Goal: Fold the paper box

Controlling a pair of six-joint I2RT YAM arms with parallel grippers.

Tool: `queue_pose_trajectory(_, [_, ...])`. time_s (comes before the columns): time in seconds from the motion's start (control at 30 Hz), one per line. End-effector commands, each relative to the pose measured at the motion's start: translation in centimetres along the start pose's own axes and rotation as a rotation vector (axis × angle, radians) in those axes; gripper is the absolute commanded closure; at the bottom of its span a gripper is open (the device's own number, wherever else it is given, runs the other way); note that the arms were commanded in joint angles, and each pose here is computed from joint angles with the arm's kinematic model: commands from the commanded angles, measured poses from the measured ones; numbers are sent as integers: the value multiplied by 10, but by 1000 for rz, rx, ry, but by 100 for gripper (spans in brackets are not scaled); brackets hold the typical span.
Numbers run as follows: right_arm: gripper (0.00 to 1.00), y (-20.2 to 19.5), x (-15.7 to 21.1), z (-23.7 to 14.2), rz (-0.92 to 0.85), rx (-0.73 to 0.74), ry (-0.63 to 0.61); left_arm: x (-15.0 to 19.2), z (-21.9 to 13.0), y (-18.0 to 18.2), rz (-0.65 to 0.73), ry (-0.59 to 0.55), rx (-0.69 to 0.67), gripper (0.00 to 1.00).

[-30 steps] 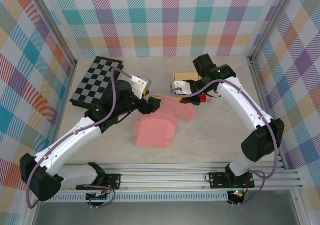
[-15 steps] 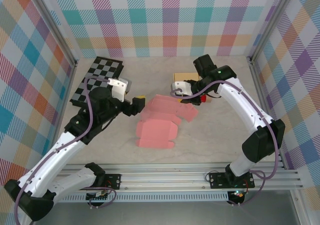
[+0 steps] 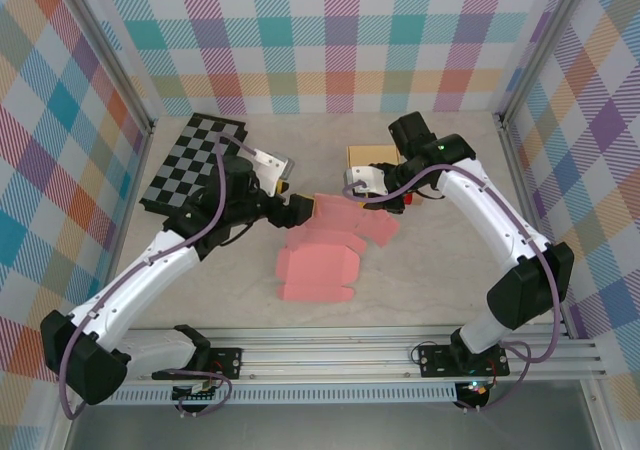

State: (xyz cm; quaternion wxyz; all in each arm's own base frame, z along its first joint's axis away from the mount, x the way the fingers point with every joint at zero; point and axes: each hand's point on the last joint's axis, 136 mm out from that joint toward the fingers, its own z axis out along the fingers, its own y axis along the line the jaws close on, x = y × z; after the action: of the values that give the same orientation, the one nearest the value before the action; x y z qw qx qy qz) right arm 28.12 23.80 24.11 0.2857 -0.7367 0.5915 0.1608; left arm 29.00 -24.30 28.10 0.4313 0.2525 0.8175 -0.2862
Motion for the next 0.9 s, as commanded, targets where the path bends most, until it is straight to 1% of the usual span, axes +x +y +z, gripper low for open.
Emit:
queue_pose_trajectory(0.0, [100,5,-11,-7,-30,-4,-43,-14,-1,-28,25,-19,136,18])
queue_pose_trajectory(0.07, [100,5,-11,-7,-33,-4,-43,-12,-1,-34,41,-12,160,18])
queue_pose_trajectory(0.17, [100,8,-16,-9,-42,-15,-66,-9,3,-34,48,3,159,18])
queue_pose_trajectory(0.27, [100,18,-25,-13,-64,-45,-122,-10,4,-39,55,3,189,23])
queue_pose_trajectory(0.3, [100,21,-28,-14,-74,-51,-141,-11,4,-42,60,1,204,28])
queue_pose_trajectory(0.4, [100,26,-29,-13,-79,-65,-156,-14,3,-49,72,-3,234,61])
queue_pose_trajectory(0.43, [100,28,-28,-12,-78,-70,-156,-16,2,-51,77,-8,240,68])
queue_pose_trajectory(0.53, [100,31,-27,-11,-74,-87,-154,-18,-1,-54,88,-20,252,81])
queue_pose_trajectory(0.63, [100,31,-26,-11,-73,-88,-154,-17,-3,-55,95,-22,250,88])
queue_pose_trajectory(0.7, [100,30,-26,-10,-71,-87,-152,-14,-2,-54,98,-16,246,89])
queue_pose_trajectory(0.73, [100,29,-26,-10,-69,-81,-149,-12,-1,-52,95,-10,236,86])
queue_pose_trajectory(0.77, [100,27,-25,-10,-63,-74,-142,-11,-1,-49,91,-7,222,80])
queue_pose_trajectory(0.8, [100,23,-24,-10,-54,-62,-132,-9,-1,-45,82,-4,195,69])
queue_pose_trajectory(0.87, [100,16,-19,-9,-36,-29,-103,-8,-2,-32,62,-15,119,38])
